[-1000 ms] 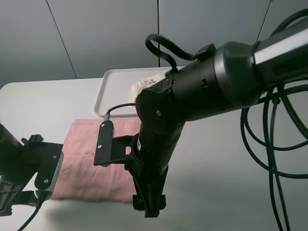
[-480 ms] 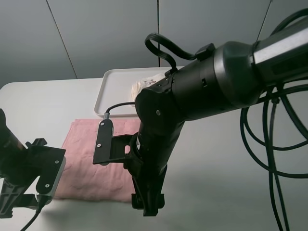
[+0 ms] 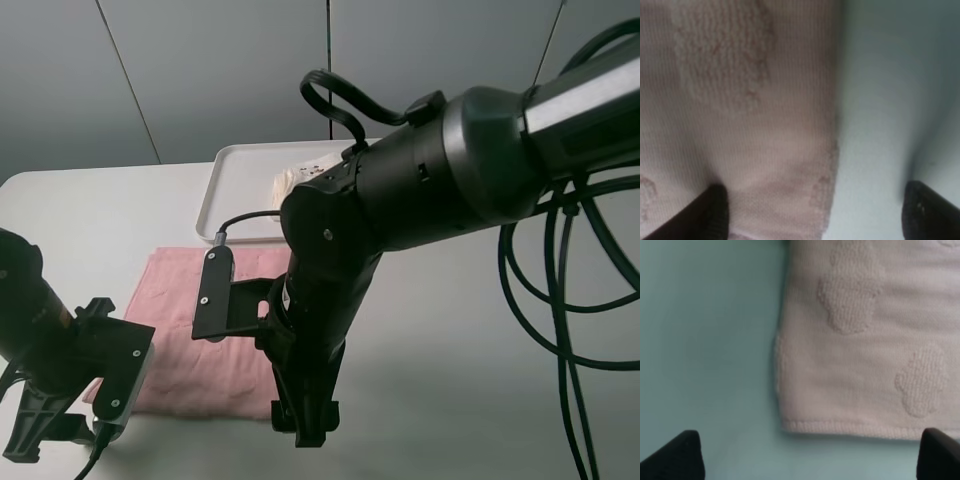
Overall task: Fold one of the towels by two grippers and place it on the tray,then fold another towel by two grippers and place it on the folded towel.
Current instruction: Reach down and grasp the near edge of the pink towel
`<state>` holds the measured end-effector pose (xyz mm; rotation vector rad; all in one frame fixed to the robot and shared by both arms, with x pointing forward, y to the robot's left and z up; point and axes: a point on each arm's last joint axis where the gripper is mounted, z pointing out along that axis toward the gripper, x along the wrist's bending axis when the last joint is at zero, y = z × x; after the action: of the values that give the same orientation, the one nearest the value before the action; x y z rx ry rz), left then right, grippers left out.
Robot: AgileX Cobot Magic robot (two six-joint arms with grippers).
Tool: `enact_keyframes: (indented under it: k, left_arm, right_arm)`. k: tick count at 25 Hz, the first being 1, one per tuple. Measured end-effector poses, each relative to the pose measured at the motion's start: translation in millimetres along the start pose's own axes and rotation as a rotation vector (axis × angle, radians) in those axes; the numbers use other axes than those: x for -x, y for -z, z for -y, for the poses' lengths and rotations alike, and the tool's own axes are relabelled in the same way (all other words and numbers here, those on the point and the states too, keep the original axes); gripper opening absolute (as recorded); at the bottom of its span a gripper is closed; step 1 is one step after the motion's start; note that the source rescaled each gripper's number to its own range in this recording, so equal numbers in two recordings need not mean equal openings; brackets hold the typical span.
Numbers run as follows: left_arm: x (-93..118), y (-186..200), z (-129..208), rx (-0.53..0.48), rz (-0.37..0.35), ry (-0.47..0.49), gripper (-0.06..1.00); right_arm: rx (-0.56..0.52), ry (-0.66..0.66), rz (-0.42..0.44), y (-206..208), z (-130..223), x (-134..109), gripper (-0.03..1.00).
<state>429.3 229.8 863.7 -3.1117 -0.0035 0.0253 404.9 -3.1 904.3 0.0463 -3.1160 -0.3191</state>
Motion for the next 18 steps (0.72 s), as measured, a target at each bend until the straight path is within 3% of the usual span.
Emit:
enact_keyframes:
  k: [8, 18]
  left_arm:
    - [-0.1, -0.3, 0.2, -0.003, 0.000, 0.000, 0.91]
    - [-0.3, -0.3, 0.2, -0.003, -0.002, 0.000, 0.91]
  right_arm:
    - [-0.009, -0.012, -0.023, -7.8, -0.1, -1.3, 0.92]
    - [-0.062, 0.076, -0.036, -25.0, -3.2, -13.8, 0.92]
